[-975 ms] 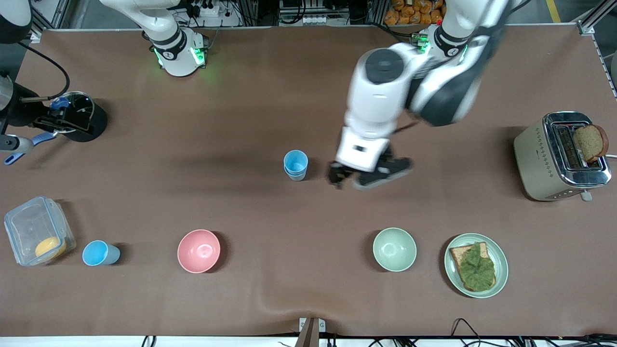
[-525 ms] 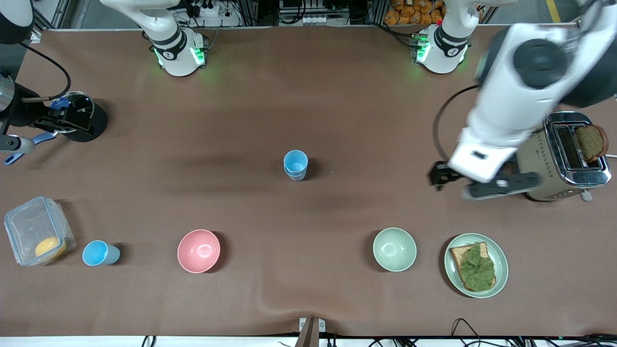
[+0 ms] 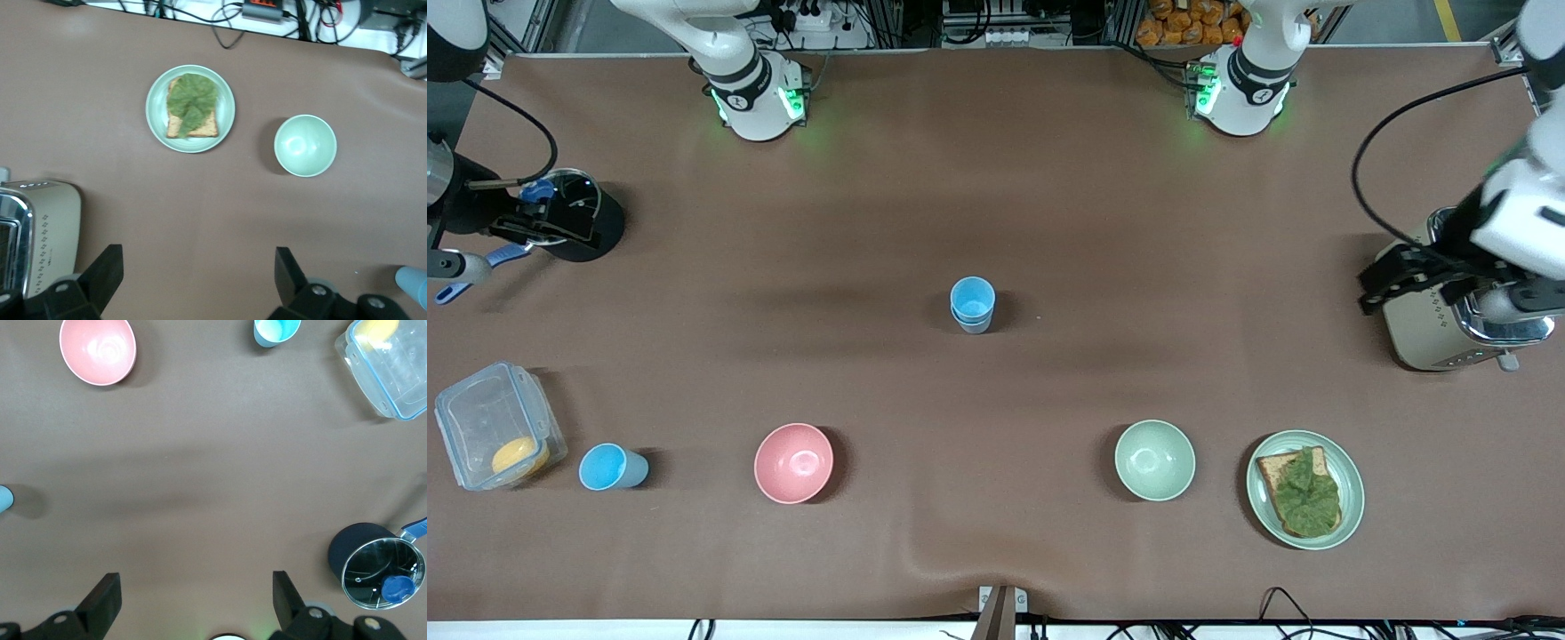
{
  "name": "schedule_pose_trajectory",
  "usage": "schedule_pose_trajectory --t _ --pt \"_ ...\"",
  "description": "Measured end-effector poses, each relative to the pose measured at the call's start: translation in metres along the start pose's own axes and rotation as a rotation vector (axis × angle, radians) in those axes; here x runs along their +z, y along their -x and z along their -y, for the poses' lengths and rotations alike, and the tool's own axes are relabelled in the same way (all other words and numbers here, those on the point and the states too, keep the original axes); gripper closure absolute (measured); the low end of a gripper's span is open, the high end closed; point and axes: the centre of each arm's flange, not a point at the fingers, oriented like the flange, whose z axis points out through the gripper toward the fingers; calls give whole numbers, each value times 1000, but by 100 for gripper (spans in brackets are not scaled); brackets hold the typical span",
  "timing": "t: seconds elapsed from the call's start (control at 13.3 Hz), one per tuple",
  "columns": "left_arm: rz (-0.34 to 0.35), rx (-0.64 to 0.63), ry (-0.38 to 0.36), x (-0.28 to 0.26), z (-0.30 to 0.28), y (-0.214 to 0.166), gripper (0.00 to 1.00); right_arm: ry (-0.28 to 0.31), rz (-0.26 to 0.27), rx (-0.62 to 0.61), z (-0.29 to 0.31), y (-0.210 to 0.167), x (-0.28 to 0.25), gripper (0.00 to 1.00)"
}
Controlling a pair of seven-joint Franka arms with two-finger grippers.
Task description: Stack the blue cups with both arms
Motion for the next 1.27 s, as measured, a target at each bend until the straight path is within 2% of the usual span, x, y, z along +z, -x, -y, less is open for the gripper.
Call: schedule_pose_trajectory --t 0.15,0.3,0.6,0.97,1.27 --pt "13 47 -4 5 7 -1 0 0 0 0 0 0 0 0" --pt "57 86 -18 8 14 3 0 0 0 1 0 0 0 0" --pt "131 68 -25 0 37 17 0 0 0 1 -1 0 0 0" --pt "162 91 -36 3 49 31 0 0 -1 3 -2 0 0 0" --pt "159 100 -37 2 44 34 0 0 -1 3 -2 0 0 0"
